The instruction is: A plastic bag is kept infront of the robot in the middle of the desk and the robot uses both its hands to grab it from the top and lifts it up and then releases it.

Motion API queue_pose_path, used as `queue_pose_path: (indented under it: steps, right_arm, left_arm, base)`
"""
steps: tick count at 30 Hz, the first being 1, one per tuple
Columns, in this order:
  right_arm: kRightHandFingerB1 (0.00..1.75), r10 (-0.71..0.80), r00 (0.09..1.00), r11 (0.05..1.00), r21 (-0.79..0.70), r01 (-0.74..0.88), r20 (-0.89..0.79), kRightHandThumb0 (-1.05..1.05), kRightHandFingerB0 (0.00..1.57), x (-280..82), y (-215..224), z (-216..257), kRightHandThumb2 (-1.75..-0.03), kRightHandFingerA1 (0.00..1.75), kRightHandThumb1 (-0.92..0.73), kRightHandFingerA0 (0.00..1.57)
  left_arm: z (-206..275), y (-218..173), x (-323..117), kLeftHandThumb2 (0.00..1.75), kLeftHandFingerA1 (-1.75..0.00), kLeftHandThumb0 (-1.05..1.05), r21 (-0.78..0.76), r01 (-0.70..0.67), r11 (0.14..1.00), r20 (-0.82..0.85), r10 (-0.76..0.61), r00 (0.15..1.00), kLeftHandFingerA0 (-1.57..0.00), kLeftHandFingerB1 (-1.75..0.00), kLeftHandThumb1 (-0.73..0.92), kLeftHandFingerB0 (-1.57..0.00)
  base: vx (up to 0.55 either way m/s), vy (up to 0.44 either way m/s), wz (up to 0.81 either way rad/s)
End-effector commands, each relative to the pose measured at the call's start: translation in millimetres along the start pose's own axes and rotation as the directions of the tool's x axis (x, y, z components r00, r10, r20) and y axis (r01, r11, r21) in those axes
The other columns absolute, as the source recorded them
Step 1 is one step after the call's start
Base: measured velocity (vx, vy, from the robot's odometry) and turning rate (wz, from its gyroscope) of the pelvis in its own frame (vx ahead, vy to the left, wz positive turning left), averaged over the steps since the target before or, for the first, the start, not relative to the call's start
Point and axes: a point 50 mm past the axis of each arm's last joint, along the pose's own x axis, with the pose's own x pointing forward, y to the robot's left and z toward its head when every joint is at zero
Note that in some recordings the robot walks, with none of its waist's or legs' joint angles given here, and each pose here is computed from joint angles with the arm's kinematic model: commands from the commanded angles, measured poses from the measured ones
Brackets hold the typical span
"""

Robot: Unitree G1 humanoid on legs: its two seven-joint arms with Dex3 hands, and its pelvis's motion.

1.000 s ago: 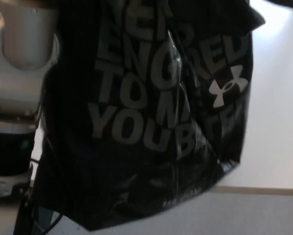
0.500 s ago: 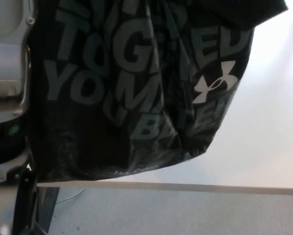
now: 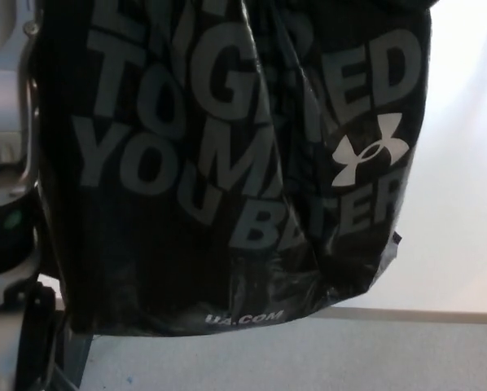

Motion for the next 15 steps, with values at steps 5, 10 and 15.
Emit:
queue_pose_path:
  steps: [5, 10, 15]
  right_arm:
    - [1.56, -0.124, 0.984, 0.987, -0.117, 0.109, -0.128, -0.5, 0.84, 15, -21, -36, -0.66, 1.69, -0.82, 1.01]
    - [1.56, -0.205, 0.949, 0.965, -0.21, 0.156, -0.238, -0.55, 0.76, 25, -33, -64, -0.71, 1.71, -0.78, 0.91]
    - [1.56, -0.338, 0.877, 0.931, -0.26, 0.258, -0.341, -0.51, 0.74, 41, -41, -80, -0.66, 1.61, -0.82, 1.0]
  left_arm:
    - [-26, -4, -13, 0.64, -1.75, -0.47, 0.045, 0.067, 0.997, -0.089, -0.063, 0.994, -1.03, -1.75, 0.86, -0.79]
    - [-48, -3, -18, 0.64, -1.75, -0.42, 0.095, 0.106, 0.99, -0.161, -0.09, 0.983, -0.94, -1.47, 0.82, -0.8]
    - [-77, 1, -24, 0.63, -1.75, -0.36, 0.213, 0.109, 0.971, -0.26, -0.051, 0.964, -0.93, -1.53, 0.81, -0.78]
  base:
    - [0.0, 0.0, 0.0]
    - [0.0, 0.0, 0.0]
    - [0.0, 0.0, 0.0]
